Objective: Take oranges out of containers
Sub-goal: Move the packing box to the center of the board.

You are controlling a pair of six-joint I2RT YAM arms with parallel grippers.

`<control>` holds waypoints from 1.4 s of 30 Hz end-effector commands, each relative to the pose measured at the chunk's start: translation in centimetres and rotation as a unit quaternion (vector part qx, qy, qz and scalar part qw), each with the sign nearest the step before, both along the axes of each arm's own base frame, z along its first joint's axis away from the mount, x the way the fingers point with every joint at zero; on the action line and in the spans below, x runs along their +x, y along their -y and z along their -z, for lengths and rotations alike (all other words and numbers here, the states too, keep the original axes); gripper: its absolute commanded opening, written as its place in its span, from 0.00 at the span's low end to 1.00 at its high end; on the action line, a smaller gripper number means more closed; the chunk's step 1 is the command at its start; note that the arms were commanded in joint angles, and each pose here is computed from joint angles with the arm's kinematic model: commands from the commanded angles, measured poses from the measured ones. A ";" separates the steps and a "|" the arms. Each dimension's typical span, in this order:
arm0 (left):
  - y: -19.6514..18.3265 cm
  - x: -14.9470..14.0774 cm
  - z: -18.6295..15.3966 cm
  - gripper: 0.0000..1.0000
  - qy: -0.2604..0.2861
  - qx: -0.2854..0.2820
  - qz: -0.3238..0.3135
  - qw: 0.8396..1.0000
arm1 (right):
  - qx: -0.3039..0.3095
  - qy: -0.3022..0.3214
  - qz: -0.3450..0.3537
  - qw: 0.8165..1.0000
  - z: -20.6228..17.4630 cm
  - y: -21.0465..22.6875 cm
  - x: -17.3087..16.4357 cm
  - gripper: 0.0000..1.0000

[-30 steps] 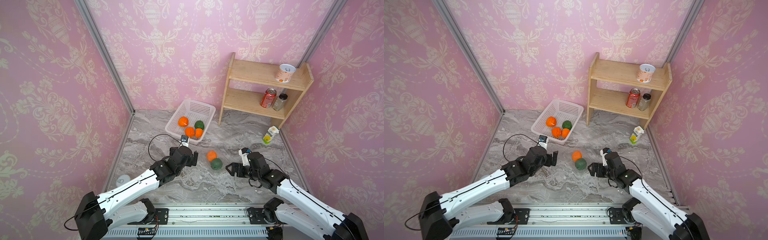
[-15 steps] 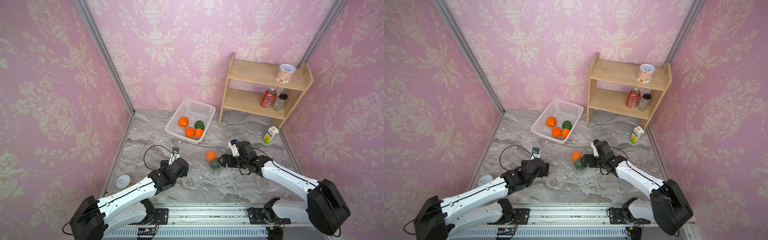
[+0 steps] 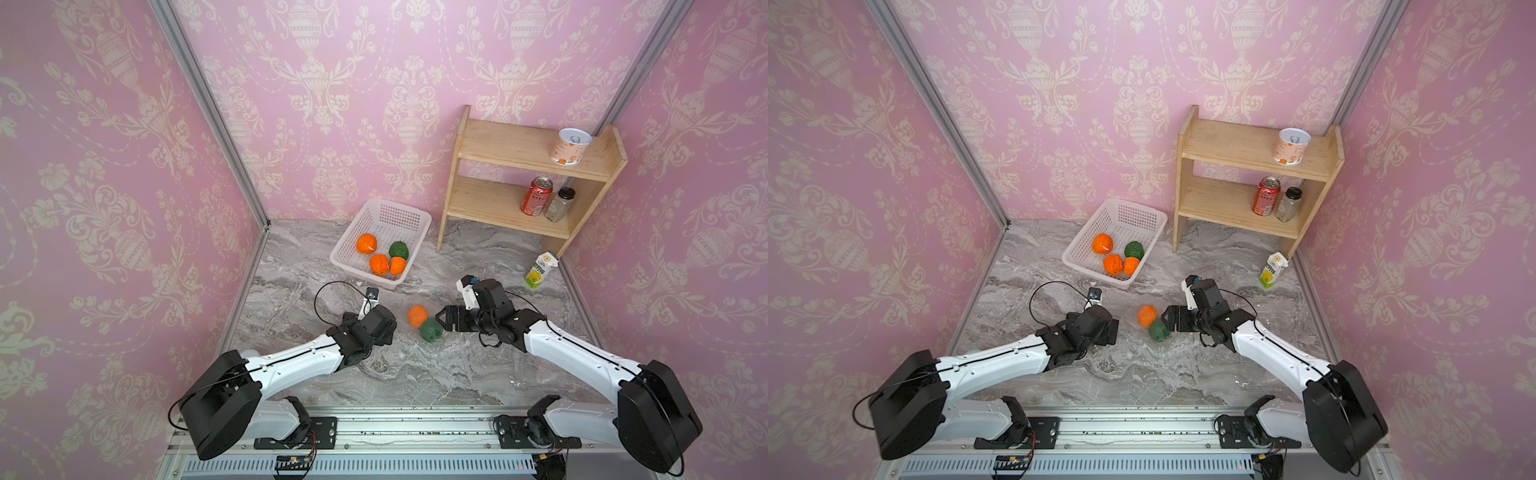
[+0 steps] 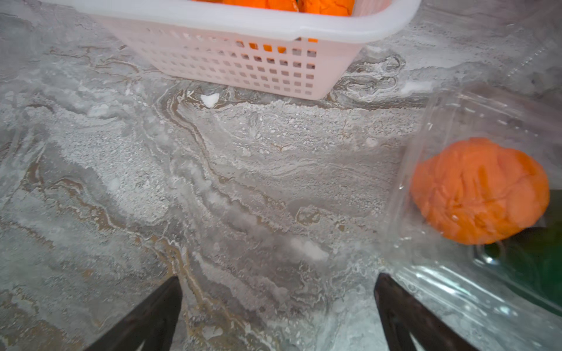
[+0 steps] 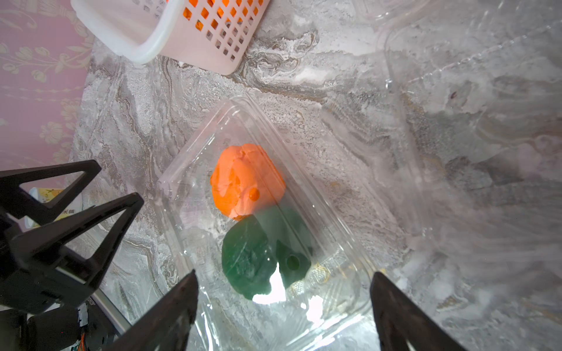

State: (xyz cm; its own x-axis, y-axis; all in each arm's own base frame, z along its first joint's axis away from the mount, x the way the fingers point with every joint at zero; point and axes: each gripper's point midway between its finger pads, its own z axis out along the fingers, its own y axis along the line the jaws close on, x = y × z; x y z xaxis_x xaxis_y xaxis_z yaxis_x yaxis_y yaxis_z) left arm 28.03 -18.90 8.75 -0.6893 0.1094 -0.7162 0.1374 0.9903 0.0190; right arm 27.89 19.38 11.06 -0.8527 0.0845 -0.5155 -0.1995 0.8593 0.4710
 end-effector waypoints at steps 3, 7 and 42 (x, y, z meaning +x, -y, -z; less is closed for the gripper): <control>2.2 1.0 0.1 0.99 -0.002 -0.004 0.031 1.000 | 0.006 -0.015 0.013 1.000 0.3 0.5 -1.5 0.89; 3.4 2.1 -0.4 0.99 0.000 0.005 0.042 0.999 | 0.013 -0.014 0.023 1.000 0.2 1.0 -2.1 0.89; 6.7 3.2 -5.7 0.99 0.039 -0.022 0.114 0.993 | -0.099 0.017 0.084 0.991 -1.7 7.1 -2.8 0.90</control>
State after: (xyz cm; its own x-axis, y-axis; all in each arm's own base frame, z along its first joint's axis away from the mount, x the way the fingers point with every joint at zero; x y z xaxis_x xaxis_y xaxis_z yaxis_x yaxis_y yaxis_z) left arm 32.78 -27.33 16.23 -0.5682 0.1452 -0.8099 0.3385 0.9384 -0.0692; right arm 24.37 13.98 11.63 -0.8376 0.1443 -0.5269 -0.0730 0.9263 0.3697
